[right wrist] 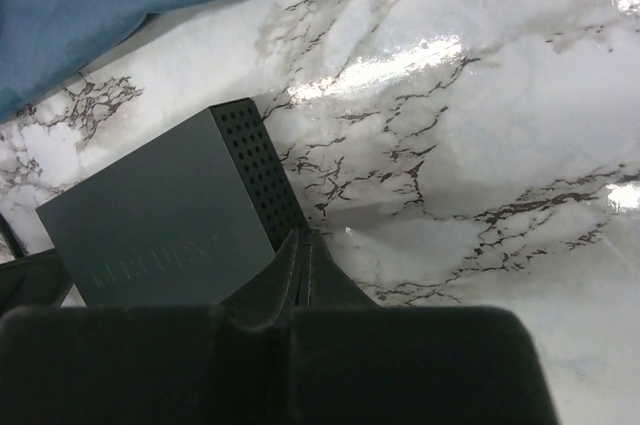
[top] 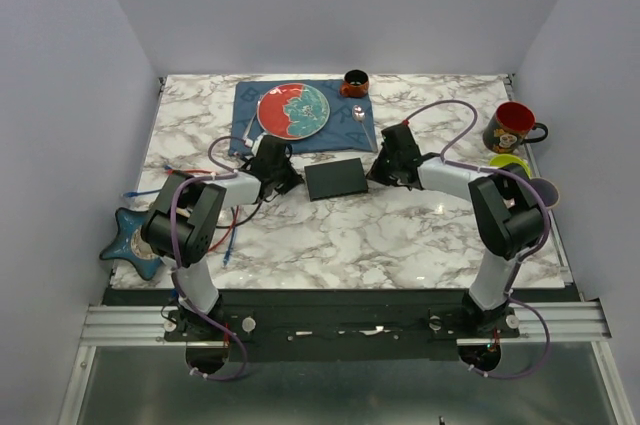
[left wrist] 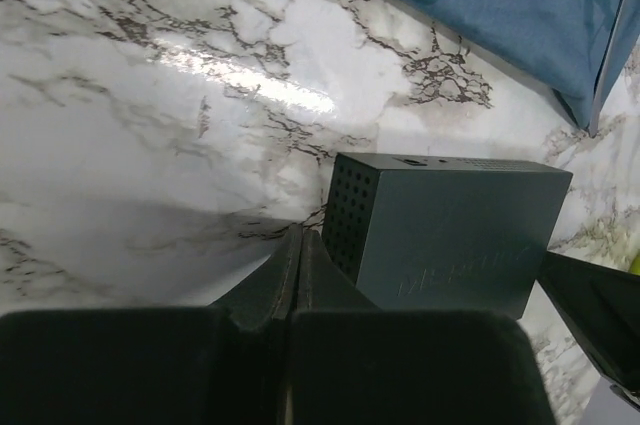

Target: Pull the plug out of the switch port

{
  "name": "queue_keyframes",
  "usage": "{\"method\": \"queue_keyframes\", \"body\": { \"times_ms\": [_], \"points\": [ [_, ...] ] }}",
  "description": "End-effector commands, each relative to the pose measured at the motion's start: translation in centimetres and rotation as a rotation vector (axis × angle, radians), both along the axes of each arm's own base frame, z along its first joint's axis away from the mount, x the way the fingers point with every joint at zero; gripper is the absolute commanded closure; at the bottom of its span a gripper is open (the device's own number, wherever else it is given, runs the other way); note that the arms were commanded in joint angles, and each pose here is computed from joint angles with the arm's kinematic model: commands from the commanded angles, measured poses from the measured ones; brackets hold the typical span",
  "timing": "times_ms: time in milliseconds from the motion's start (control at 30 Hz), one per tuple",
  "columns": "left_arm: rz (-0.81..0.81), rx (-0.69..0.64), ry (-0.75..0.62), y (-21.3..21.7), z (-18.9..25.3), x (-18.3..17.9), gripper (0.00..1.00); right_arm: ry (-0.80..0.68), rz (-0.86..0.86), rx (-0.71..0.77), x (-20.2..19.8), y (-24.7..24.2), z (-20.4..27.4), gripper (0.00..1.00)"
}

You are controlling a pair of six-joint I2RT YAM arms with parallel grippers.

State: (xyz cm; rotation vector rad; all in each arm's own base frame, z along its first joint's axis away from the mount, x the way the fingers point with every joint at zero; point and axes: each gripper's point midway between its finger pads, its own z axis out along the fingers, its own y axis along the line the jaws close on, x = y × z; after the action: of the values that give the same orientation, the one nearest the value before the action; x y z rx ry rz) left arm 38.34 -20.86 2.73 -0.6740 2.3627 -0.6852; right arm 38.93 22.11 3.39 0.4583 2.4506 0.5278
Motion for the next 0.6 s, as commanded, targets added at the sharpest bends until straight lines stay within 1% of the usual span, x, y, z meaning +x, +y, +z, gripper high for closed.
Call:
{"method": "queue_keyframes", "body": {
  "times_ms": [0,100,133,167,200,267,333,400,433,567],
  "points": [
    [-0.025,0.022,0.030,-0.9,-1.3,-0.5,1.00,0.024,0.065,0.018,-0.2,0.8,-0.9,1.00],
    [-0.061,0.031,0.034,-1.9,-1.6,-1.4,1.00,0.051,0.085,0.052,-1.8,0.9,-2.0,1.00],
    [-0.072,0.034,0.029,-2.1,-1.5,-1.7,1.00,0.036,0.092,0.074,-1.8,1.3,-2.0,1.00],
    [-0.090,0.044,0.039,-2.5,-1.9,-2.7,1.00,0.042,0.096,0.089,-2.3,1.4,-2.1,1.00],
    [-0.093,0.043,0.047,-2.7,-2.1,-3.1,1.00,0.076,0.103,0.094,-3.7,1.1,-3.1,0.99],
    [-0.105,0.046,0.057,-2.8,-2.4,-4.4,1.00,0.064,0.109,0.113,-4.6,1.4,-3.0,0.99],
    [-0.135,0.042,0.049,-3.5,-2.1,-5.8,1.00,0.078,0.124,0.112,-6.7,1.3,-3.9,0.99],
    [-0.138,0.072,0.055,-3.1,-2.8,-7.3,1.00,0.065,0.131,0.122,-7.7,1.5,-3.4,1.00],
    [-0.136,0.062,0.045,-3.2,-2.4,-7.6,1.00,0.074,0.140,0.116,-8.9,1.4,-4.0,1.00],
    [-0.143,0.062,0.065,-2.5,-2.9,-10.0,1.00,0.076,0.164,0.132,-11.2,2.0,-3.9,0.99]
  ]
}}
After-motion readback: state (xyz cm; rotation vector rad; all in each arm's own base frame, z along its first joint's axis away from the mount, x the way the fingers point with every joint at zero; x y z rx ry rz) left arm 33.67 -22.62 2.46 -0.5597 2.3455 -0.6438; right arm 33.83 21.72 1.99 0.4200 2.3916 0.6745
